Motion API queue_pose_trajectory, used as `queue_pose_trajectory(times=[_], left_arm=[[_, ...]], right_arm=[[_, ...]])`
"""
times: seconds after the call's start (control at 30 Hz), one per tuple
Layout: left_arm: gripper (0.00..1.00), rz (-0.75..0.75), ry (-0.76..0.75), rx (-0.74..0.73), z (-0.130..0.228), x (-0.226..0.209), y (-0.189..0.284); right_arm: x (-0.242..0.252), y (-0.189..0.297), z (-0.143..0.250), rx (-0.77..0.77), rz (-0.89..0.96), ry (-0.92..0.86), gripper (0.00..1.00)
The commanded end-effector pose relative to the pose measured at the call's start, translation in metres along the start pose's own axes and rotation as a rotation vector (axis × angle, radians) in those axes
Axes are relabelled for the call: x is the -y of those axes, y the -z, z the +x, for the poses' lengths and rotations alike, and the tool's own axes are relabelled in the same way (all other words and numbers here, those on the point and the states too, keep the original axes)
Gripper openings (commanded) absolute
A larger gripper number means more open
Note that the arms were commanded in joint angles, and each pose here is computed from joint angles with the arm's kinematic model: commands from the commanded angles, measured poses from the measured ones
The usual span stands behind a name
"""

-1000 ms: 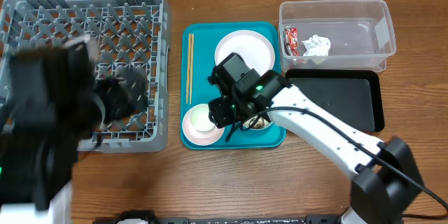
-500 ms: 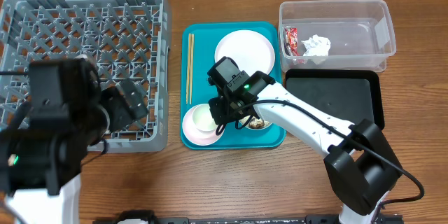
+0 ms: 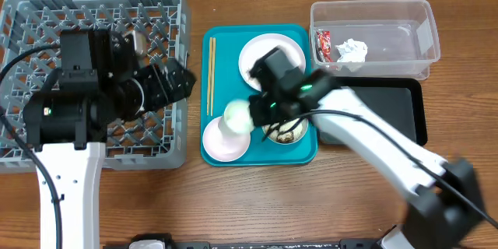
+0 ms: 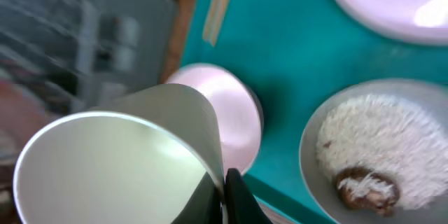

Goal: Sort waste into correct bins and load items into the dishwasher
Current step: 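Grasp the white cup off the pink saucer with the right gripper, then hand the white cup from the right gripper to the left gripper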

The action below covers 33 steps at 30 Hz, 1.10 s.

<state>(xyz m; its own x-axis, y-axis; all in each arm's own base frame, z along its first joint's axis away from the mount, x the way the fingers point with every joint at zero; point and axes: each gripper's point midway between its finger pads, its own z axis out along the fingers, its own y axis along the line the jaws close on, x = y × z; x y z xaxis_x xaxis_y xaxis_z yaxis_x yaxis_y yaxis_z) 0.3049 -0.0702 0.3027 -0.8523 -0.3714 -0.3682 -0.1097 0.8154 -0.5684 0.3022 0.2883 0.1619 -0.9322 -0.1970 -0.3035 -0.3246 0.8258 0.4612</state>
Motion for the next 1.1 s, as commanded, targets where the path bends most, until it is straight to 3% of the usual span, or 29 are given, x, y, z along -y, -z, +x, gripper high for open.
queue_pose_trajectory(times=[0.0,0.17,0.3,0.53,0.77,0.97,1.07], left_arm=[[1.0,0.299,-0.061,-0.101,0.007,0.044,0.0],[1.0,0.635,-0.169,-0.183,0.016,0.088,0.015],[1.0,0.808,-0.223,-0.211,0.022,0.109,0.032],[0.97,1.062,-0.313,-0.236,0.035,0.133,0.066],[0.91,1.097,-0.335,-0.279,0.047,0.143,0.067],[0.74,1.125,-0.381,-0.326,0.063,0.155,0.065],[0.74,1.117,-0.385,-0.326,0.064,0.155,0.064]], right_arm=[[-0.034,0.079,-0.036,0.169,-0.233,0.091,0.04],[-0.066,0.159,-0.048,0.283,-0.566,0.204,0.04],[-0.092,0.191,-0.04,0.29,-0.765,0.325,0.04],[-0.103,0.201,-0.04,0.311,-0.822,0.396,0.04],[-0.106,0.205,-0.044,0.326,-0.833,0.403,0.04],[-0.109,0.209,-0.047,0.348,-0.839,0.42,0.04],[-0.109,0.209,-0.048,0.348,-0.84,0.418,0.04]])
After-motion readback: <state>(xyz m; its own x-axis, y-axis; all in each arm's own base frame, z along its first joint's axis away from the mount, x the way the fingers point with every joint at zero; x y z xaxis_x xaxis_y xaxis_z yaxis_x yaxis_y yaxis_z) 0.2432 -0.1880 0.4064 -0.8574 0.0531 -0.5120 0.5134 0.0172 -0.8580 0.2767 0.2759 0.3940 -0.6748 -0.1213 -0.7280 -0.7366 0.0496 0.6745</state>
